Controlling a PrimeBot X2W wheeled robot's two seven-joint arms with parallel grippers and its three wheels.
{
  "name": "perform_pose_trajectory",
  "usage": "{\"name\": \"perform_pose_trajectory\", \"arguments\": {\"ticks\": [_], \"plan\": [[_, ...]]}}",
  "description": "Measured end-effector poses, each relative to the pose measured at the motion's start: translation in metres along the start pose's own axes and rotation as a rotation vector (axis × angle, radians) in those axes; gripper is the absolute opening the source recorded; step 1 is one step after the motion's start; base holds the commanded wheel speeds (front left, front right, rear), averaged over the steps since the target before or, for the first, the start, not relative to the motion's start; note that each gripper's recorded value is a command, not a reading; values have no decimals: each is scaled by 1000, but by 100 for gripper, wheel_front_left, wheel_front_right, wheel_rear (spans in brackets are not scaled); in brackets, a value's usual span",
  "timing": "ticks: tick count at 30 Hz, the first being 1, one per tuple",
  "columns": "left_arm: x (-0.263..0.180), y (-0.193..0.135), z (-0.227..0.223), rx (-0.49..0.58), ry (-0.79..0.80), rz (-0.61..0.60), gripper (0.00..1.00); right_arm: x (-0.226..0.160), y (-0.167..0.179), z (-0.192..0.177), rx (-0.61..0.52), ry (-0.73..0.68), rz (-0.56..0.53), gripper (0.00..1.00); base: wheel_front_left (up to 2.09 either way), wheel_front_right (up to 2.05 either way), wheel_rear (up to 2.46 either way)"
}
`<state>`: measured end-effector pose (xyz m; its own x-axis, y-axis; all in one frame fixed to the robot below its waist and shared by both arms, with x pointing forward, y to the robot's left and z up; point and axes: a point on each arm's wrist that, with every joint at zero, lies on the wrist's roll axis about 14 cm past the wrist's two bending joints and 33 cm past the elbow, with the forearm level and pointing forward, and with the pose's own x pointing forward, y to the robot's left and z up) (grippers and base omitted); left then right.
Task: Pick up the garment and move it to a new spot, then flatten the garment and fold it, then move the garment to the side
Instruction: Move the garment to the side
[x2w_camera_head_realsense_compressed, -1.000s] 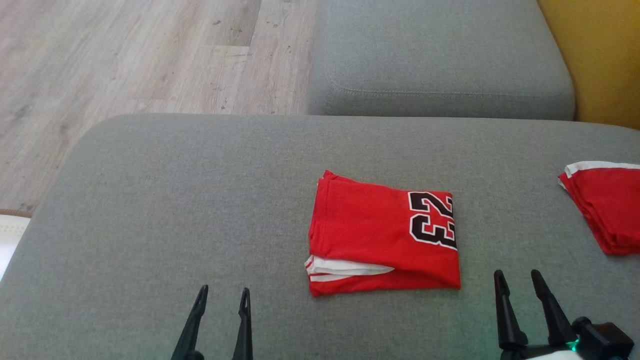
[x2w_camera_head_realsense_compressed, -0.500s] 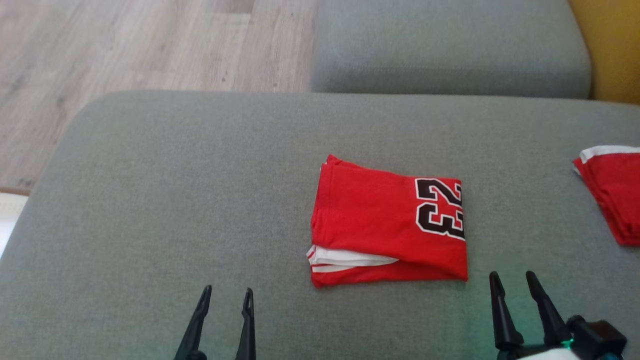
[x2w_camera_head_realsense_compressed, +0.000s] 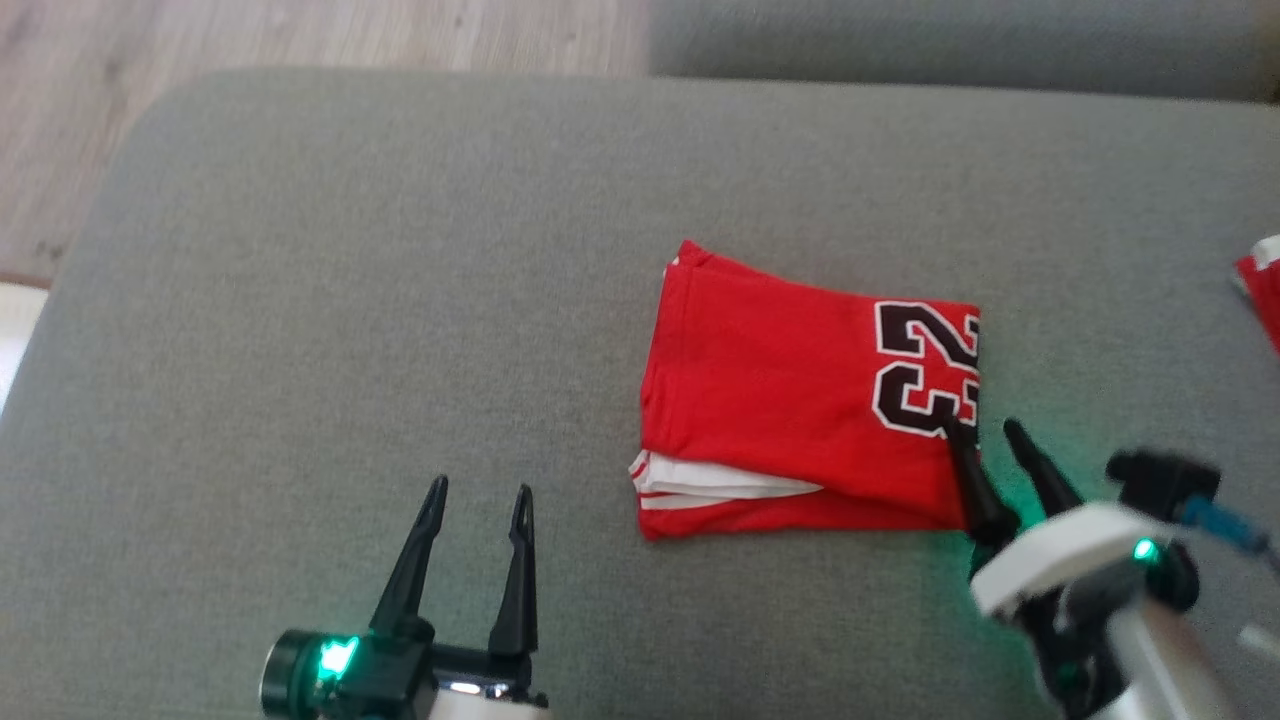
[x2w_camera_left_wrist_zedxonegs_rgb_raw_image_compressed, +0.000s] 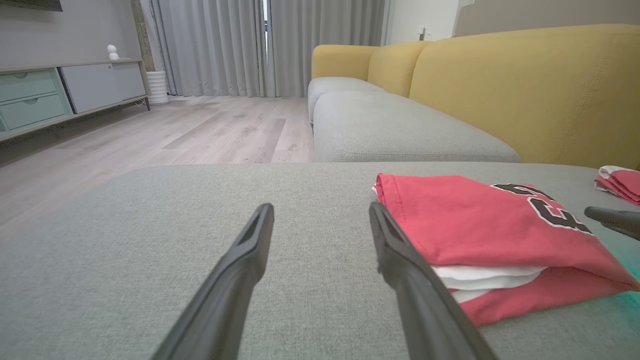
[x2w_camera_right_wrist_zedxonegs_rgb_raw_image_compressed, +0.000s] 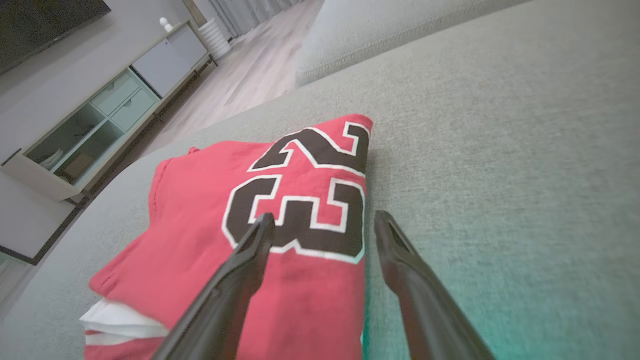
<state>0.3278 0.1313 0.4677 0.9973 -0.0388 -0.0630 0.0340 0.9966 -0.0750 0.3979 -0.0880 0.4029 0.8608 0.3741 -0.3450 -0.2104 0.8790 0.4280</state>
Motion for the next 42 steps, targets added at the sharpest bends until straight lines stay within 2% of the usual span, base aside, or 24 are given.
{"name": "perform_pose_trajectory", "arguments": {"ticks": [7, 9, 10, 15, 18, 22, 27, 29, 37, 42], "plan": [[13, 1, -9, -4, 31, 7, 100, 27, -18, -13, 96, 156, -18, 100, 0, 0, 0], [14, 5, -11, 0, 40, 21, 100, 30, -15, -17, 118, 174, -5, 29, 0, 0, 0], [15, 6, -12, 2, 43, 24, 100, 32, -13, -18, 126, 182, 1, 0, 0, 0, 0], [19, 4, -14, -1, 50, 22, 100, 33, -10, -13, 124, 178, 17, 0, 0, 0, 0], [25, 2, -14, 8, 48, 20, 100, 29, -23, -2, 57, 160, -2, 0, 0, 0, 0], [40, -7, -6, 1, 15, -7, 100, 18, -68, 29, -77, 136, -87, 0, 0, 0, 0], [63, -24, -2, -27, -9, -78, 100, 3, -126, 96, -236, 64, -220, 0, 0, 0, 0], [67, -27, -2, -31, -10, -88, 100, 0, -136, 107, -256, 55, -247, 0, 0, 0, 0], [101, -49, 1, -72, -48, -173, 100, -30, -209, 167, -384, 26, -467, 0, 0, 0, 0], [111, -53, -5, -85, -42, -186, 100, -46, -237, 199, -452, 1, -576, 0, 0, 0, 0]]}}
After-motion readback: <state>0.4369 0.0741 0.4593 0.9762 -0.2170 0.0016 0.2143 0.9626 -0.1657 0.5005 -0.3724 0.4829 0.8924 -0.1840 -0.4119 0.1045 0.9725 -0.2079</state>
